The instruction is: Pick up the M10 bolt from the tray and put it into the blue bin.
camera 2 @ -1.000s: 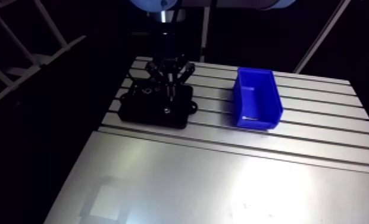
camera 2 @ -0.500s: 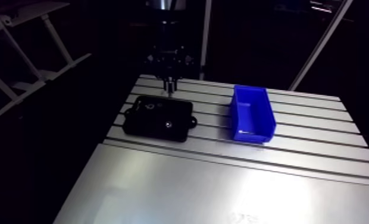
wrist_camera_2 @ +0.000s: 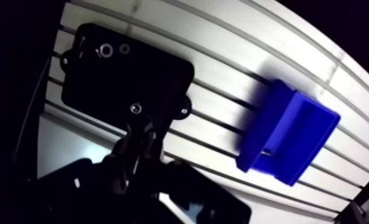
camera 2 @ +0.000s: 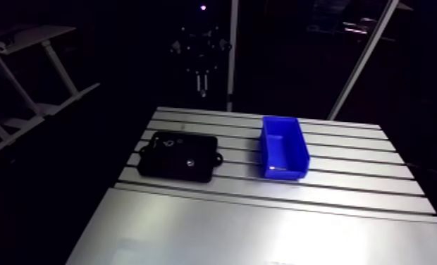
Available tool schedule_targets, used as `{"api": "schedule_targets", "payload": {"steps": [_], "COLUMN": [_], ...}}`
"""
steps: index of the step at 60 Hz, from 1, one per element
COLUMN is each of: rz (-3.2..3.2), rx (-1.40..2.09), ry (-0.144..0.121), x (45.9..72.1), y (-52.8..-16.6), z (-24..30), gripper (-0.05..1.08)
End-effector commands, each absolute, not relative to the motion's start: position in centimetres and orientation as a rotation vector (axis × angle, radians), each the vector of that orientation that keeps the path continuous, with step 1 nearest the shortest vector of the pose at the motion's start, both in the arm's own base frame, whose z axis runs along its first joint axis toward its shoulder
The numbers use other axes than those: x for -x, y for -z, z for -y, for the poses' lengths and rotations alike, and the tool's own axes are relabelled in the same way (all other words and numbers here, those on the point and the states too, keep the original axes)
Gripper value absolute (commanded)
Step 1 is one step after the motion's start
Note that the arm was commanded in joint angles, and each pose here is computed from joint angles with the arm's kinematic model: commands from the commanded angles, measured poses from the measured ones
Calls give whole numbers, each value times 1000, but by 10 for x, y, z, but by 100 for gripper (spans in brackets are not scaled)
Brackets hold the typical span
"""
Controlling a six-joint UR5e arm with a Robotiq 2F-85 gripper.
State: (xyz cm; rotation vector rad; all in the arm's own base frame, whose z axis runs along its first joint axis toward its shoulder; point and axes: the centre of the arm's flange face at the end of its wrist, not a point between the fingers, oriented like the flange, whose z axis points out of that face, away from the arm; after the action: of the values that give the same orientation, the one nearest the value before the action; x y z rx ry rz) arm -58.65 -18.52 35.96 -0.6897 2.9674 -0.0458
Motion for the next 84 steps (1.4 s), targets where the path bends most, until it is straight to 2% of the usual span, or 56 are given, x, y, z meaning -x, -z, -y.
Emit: {"api": "schedule_targets", "payload": {"steps": [1, 11, 16, 20, 23, 26, 28, 29, 30, 31, 32, 33, 34, 37, 39, 52, 62, 76, 84], "rz": [-2870, -2730, -2682, -2601, -2512, -2483, -2421, -2421, -2388, -2388, -2358, -2358, -2331, -2305, -2275, -2230, -2224, -2198, -2207], "rx": [1062, 1314, 1399, 1544, 1662, 1695, 1760, 1760, 1801, 1801, 1839, 1839, 1872, 1904, 1943, 1986, 2007, 2044, 2035], "ry": [67, 95, 99, 85, 58, 47, 13, 13, -5, -5, -17, -17, -33, -44, -62, -45, -54, -35, -2], "x": [595, 597, 598, 597, 598, 598, 599, 599, 599, 599, 600, 600, 601, 602, 603, 599, 594, 582, 577], "y": [-386, -391, -392, -396, -394, -392, -391, -391, -391, -391, -390, -390, -390, -389, -387, -363, -346, -334, -325], "z": [143, 114, 104, 89, 73, 68, 60, 60, 56, 56, 54, 54, 51, 49, 43, 36, 24, 7, 3], "gripper": [106, 106, 106, 106, 106, 107, 107, 107, 107, 107, 107, 107, 107, 107, 107, 107, 107, 107, 107]}}
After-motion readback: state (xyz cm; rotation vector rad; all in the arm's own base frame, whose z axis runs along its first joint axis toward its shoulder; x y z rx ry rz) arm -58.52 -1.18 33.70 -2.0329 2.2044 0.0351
